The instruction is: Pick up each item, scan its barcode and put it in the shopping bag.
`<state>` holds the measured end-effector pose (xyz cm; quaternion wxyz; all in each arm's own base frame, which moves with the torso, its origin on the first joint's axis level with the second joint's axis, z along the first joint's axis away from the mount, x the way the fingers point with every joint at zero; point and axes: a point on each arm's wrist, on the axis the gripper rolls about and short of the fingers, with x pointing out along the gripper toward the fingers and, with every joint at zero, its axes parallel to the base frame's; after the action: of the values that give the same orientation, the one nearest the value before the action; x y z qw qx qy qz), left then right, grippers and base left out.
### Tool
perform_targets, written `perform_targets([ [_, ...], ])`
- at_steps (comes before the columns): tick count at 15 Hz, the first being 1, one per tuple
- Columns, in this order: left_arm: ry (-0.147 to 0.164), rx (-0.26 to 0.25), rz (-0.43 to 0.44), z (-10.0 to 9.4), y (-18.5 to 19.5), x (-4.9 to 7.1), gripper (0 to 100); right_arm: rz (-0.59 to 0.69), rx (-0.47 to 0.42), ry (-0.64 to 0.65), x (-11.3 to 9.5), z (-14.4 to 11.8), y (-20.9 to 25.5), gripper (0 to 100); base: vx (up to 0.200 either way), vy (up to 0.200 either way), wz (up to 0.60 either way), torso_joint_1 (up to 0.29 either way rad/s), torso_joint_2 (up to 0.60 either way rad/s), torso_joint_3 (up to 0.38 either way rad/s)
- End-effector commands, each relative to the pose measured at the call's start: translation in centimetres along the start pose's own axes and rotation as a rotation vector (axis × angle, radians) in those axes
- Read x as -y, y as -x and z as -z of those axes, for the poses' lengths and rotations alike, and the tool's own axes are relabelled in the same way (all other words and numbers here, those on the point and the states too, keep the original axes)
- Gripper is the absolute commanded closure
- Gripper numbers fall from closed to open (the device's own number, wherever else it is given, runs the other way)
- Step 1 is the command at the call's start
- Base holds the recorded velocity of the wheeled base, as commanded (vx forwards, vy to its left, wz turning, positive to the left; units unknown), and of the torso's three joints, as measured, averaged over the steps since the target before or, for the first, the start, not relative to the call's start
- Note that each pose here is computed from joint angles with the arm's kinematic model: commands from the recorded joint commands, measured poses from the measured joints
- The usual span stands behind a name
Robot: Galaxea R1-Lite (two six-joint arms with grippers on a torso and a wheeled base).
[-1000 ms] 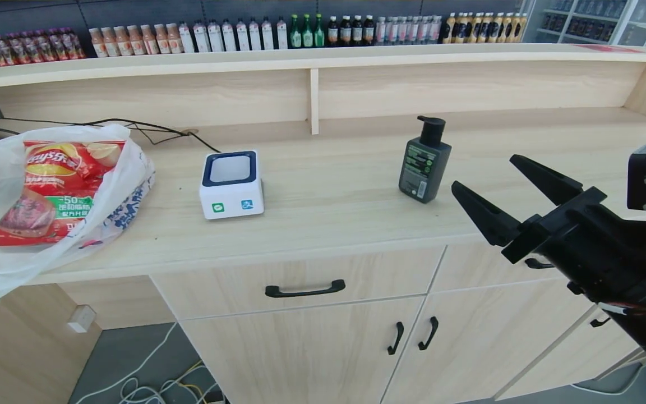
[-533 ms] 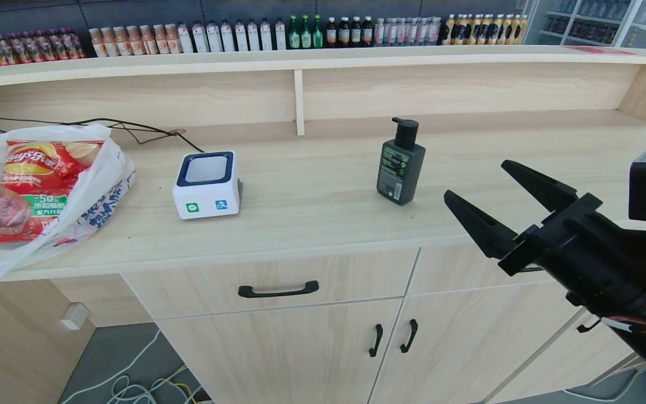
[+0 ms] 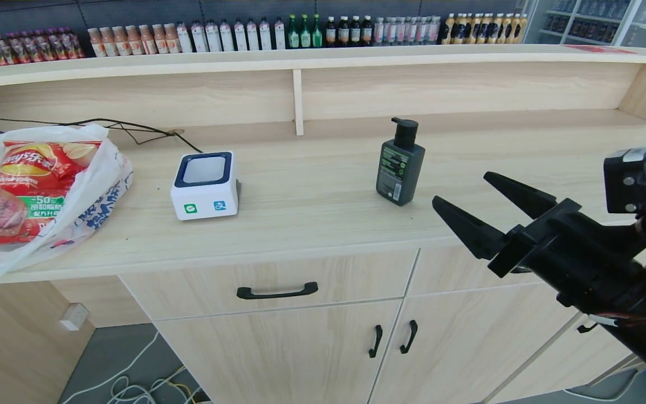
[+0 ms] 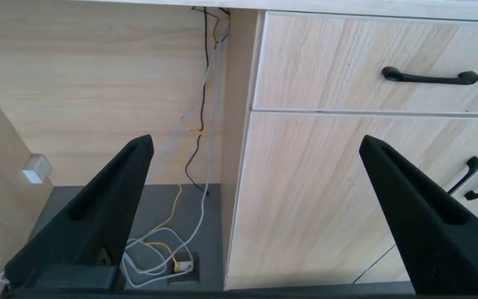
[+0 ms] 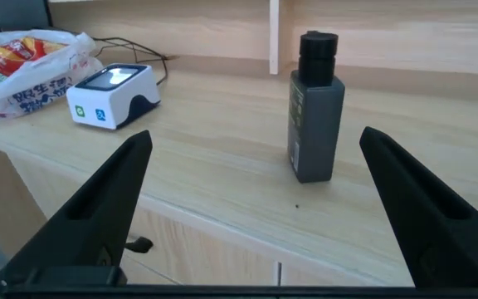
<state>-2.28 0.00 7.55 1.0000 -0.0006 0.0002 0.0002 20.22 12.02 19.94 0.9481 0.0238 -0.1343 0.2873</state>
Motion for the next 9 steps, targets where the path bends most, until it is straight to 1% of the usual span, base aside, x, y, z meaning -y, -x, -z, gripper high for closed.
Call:
perform_targets([
  [1,0.000,0.000,0.000,0.0,0.0,0.0,0,-0.002,-0.004,-0.006,0.1,-0.9,-1.1,0,0.000,0.000,0.00,0.000,0.00,0.000],
  [5,0.000,0.000,0.000,0.0,0.0,0.0,0,-0.001,-0.080,-0.020,0.4,-1.9,-3.8,0,0.000,0.000,0.00,0.000,0.00,0.000],
  [7,0.000,0.000,0.000,0.0,0.0,0.0,0,0.009,-0.099,-0.020,1.1,-2.2,-5.3,0,0.000,0.000,0.00,0.000,0.00,0.000],
  [9,0.000,0.000,0.000,0.0,0.0,0.0,0,0.007,-0.109,-0.012,2.5,-2.0,-6.6,0,0.000,0.000,0.00,0.000,0.00,0.000],
])
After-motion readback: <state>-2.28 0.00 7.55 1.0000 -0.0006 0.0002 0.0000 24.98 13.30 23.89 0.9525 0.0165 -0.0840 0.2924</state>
